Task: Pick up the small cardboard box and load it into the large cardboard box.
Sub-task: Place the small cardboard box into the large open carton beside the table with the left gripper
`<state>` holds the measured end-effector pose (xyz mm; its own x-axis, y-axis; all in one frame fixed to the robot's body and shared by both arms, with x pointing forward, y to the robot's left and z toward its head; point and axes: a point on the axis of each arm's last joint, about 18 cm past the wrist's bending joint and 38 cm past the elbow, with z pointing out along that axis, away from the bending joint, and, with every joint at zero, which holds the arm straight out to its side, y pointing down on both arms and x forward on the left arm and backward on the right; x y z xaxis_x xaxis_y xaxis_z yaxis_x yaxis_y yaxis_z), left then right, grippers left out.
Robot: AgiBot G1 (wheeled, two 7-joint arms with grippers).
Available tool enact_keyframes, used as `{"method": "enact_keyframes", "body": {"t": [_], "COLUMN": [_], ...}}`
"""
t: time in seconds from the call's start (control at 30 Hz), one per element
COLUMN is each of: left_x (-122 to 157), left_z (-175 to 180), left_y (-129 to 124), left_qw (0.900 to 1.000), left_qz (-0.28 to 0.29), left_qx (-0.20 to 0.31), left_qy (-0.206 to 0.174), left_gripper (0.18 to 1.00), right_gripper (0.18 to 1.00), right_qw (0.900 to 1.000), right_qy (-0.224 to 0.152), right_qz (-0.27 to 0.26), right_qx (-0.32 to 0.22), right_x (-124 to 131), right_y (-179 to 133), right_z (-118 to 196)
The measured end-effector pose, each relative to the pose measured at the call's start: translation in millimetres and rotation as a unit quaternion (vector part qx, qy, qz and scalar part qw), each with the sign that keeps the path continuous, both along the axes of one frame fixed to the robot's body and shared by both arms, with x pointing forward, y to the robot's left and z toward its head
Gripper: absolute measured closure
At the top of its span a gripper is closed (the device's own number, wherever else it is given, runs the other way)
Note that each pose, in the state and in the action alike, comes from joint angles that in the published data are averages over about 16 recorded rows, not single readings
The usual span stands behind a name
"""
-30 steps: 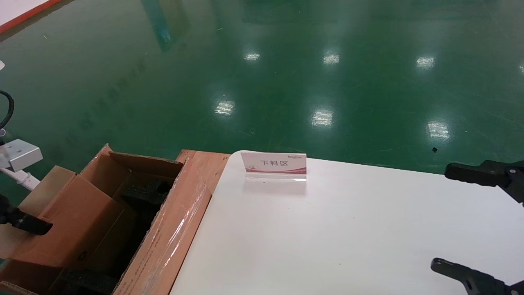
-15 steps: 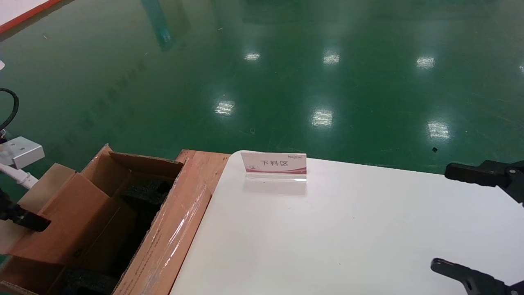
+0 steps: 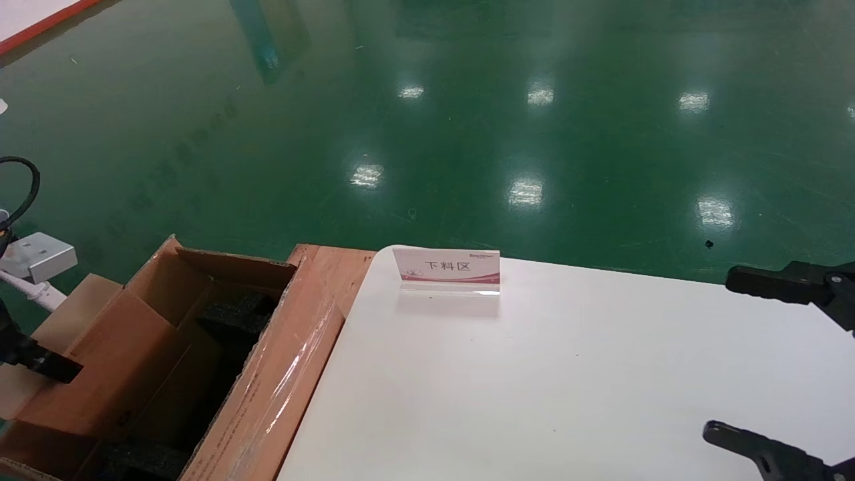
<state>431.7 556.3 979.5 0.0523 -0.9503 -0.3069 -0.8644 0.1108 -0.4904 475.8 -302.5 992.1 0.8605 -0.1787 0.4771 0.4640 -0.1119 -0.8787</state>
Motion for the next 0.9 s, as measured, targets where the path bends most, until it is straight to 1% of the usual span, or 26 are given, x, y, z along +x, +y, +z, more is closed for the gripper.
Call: {"method": "enact_keyframes", "body": {"t": [0.5,0.9], "left_x": [18.5,31.2], "left_z": [-8.9,-15.5], "left_y": [1.2,3.6], "left_qw": [1.0,0.9998], "left_qz": [0.004,0.015], "left_qx": [0.006,0.01], "left_qy": [-0.004,0.007], "left_gripper": [0.785,0.808], "right_gripper": [0.178,0.178], "right_qw": [1.0,1.0], "right_qy": [0.0,0.0], "right_qz": [0.0,0.0], "right_qx": [0.0,0.0], "right_x": [0.0,0.0], "right_y": [0.0,0.0], "right_z": [0.0,0.0]}}
